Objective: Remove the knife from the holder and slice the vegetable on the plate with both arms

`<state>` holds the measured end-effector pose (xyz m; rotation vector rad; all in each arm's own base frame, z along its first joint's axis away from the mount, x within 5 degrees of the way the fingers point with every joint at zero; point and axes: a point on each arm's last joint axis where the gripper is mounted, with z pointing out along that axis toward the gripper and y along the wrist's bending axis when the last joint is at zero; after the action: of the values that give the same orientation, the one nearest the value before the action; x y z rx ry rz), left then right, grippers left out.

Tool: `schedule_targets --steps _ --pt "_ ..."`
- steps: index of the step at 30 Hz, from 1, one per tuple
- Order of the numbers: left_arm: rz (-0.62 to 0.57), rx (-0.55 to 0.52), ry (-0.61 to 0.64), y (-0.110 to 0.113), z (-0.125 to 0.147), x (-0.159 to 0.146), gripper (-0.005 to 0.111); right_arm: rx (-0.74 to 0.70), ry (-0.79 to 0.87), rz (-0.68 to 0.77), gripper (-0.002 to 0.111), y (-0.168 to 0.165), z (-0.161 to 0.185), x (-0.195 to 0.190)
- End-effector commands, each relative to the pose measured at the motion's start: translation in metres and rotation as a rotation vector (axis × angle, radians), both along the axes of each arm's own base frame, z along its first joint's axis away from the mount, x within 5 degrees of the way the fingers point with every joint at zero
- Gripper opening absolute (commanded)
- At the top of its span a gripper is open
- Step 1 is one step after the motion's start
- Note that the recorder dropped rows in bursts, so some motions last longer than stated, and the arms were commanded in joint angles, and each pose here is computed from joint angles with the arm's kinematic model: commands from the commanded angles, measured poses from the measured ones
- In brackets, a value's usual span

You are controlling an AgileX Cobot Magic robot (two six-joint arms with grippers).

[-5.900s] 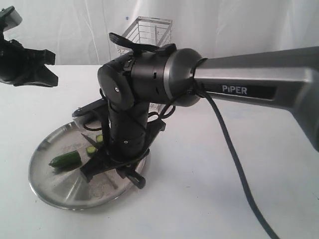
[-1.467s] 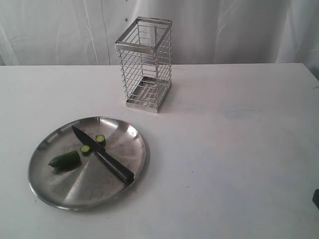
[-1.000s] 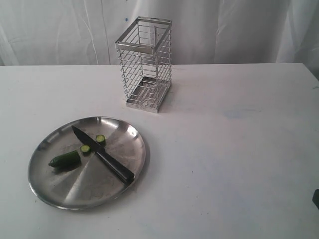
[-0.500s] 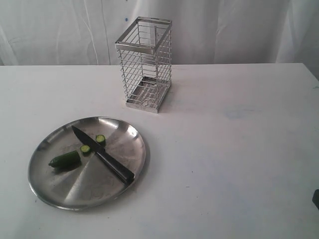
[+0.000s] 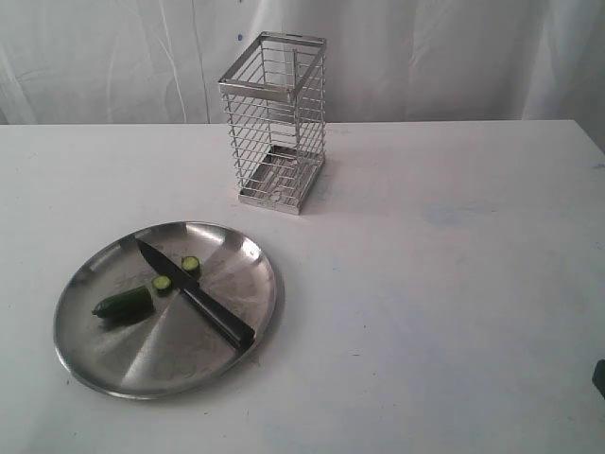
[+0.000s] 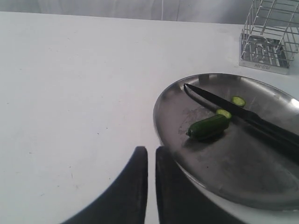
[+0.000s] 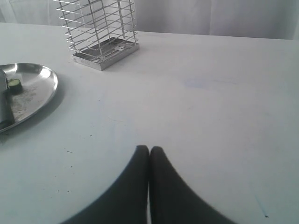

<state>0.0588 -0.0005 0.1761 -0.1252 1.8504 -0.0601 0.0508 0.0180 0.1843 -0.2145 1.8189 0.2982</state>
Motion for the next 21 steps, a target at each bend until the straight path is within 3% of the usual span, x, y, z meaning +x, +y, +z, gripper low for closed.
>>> schedule_targets --steps 1,21 --pt "-0.001 0.002 0.002 -0.0001 -0.0014 -0.0004 0.013 0.001 -0.001 -0.004 0.000 -0.0003 -0.0015 -0.0001" --pt "-0.002 0.047 0.006 0.0010 -0.0016 -0.0005 0.013 0.001 -0.001 -0.004 0.000 -0.0003 -0.0015 -0.0001"
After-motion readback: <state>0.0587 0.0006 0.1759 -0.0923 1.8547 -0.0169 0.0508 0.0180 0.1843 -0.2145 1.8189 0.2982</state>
